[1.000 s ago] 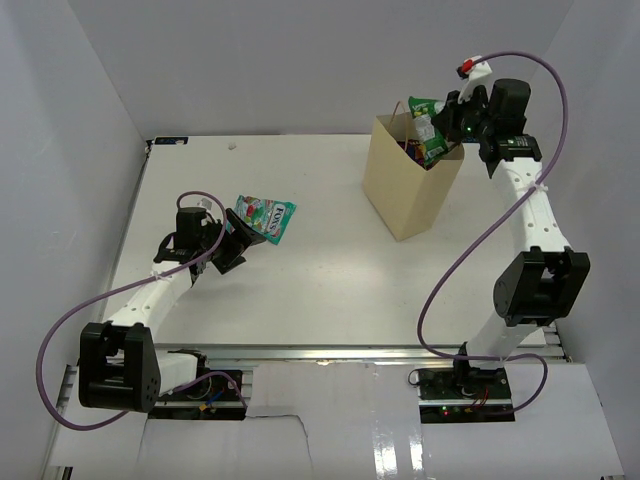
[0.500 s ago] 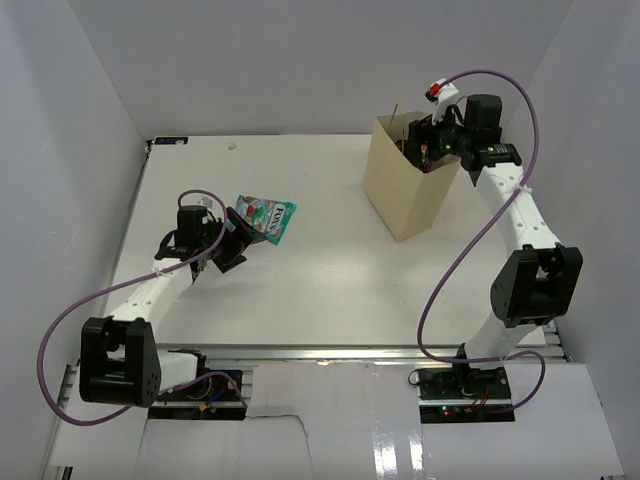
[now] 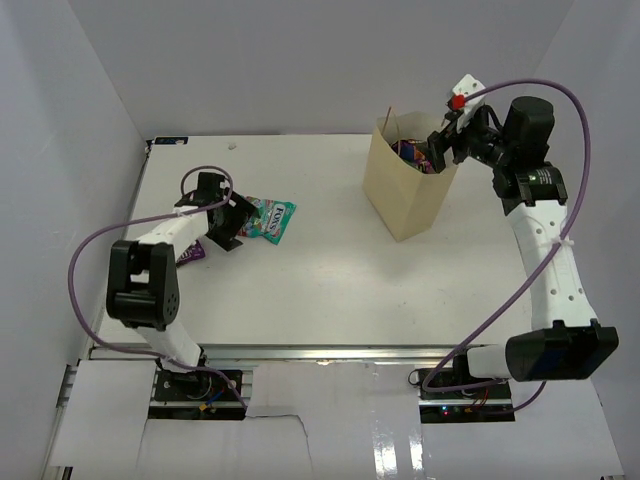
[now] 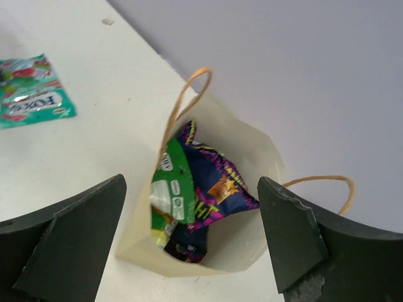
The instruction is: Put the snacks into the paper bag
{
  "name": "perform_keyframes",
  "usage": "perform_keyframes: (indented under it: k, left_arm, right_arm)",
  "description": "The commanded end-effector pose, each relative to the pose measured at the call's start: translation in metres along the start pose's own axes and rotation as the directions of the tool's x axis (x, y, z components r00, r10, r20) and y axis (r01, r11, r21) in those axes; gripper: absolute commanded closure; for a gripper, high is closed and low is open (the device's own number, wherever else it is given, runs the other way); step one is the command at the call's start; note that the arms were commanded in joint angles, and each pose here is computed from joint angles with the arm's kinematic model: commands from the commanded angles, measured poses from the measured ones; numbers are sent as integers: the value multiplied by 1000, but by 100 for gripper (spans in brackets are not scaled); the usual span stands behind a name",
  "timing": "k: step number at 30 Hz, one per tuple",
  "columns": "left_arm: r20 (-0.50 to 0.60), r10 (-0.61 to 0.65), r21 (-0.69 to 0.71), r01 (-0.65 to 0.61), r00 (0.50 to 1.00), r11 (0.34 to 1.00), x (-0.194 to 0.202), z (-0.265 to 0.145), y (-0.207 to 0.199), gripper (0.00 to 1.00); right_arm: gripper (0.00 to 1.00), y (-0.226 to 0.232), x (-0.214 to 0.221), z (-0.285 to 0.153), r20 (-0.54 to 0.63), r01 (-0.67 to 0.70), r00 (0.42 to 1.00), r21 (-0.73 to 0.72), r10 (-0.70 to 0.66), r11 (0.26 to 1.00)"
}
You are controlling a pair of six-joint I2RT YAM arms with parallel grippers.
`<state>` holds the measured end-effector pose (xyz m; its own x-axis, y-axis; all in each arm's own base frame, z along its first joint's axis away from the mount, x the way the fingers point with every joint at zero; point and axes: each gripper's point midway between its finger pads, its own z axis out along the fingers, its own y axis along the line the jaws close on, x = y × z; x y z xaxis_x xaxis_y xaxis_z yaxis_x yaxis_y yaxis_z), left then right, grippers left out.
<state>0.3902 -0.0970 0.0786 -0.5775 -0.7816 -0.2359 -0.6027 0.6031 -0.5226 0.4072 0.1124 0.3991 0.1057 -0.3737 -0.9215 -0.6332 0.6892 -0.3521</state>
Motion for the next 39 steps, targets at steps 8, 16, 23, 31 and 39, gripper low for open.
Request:
perform_keyframes:
  k: [8, 16, 23, 31, 39]
  left_arm:
    - [-6, -29, -145, 28, 1000, 989, -15, 73, -6, 27]
    - [-8, 34, -167, -35, 999, 985, -12, 83, 11, 72]
    - [48, 373, 280, -371, 926, 885, -7, 37, -63, 100]
    - [180, 604, 628, -563, 776, 536, 47, -68, -109, 100]
    - [161, 631, 744, -513, 759, 427, 99, -117, -95, 100]
  right_arm:
    - [9, 70, 39, -20, 0, -27, 1000, -232, 28, 972]
    - [6, 115, 17, -44, 116, 33, 993, -436, 20, 900]
    - [6, 152, 6, -45, 148, 12, 985, -568, 88, 823]
    - [7, 212, 17, -8, -80, -274, 951, -671, 299, 689]
    - [10, 251, 66, 88, -395, -663, 741, -300, 543, 686]
